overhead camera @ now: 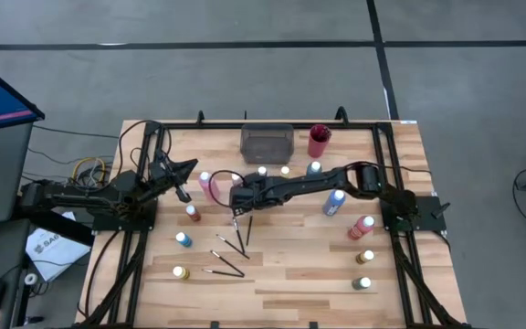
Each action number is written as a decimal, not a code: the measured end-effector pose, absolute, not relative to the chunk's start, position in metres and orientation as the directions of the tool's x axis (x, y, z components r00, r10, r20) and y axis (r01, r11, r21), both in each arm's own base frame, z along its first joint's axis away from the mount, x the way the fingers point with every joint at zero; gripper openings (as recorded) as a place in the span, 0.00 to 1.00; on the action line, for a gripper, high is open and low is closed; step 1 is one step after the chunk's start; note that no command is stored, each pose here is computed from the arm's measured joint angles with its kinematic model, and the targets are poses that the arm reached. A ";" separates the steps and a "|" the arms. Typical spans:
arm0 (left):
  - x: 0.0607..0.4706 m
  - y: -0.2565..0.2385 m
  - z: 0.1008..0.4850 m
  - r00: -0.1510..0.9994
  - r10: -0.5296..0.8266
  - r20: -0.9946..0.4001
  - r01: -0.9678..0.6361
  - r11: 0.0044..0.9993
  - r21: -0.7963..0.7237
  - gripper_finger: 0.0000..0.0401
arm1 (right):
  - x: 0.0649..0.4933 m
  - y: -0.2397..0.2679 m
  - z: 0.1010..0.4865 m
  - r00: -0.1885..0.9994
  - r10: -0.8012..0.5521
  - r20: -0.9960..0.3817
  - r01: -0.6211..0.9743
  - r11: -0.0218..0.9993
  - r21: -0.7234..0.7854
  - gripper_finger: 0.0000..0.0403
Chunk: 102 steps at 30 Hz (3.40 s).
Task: Pick & Place Paint Supplies
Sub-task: Put the black paintbrush into the red cup
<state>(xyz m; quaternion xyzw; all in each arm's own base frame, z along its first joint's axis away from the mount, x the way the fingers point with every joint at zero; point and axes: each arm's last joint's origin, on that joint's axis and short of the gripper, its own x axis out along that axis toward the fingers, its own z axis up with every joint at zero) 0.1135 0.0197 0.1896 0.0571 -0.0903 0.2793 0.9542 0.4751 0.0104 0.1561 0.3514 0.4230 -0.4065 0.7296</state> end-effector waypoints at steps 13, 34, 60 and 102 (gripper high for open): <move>0.114 0.020 0.190 0.828 0.523 0.204 -0.543 0.838 0.058 0.01 | 0.469 0.016 0.130 0.338 -0.275 -0.900 0.890 0.405 0.210 0.43; 0.114 0.020 0.190 0.828 0.523 0.205 -0.543 0.837 0.058 0.01 | 0.462 0.020 0.125 0.277 -0.223 -0.934 0.891 0.424 0.163 0.12; 0.113 0.020 0.190 0.827 0.523 0.205 -0.544 0.837 0.059 0.01 | 0.433 0.025 0.158 0.119 -0.217 -0.969 0.895 0.446 0.011 0.00; 0.113 0.020 0.190 0.826 0.523 0.210 -0.544 0.837 0.056 0.01 | 0.415 0.056 0.127 0.082 0.011 -0.997 0.993 0.085 0.083 0.21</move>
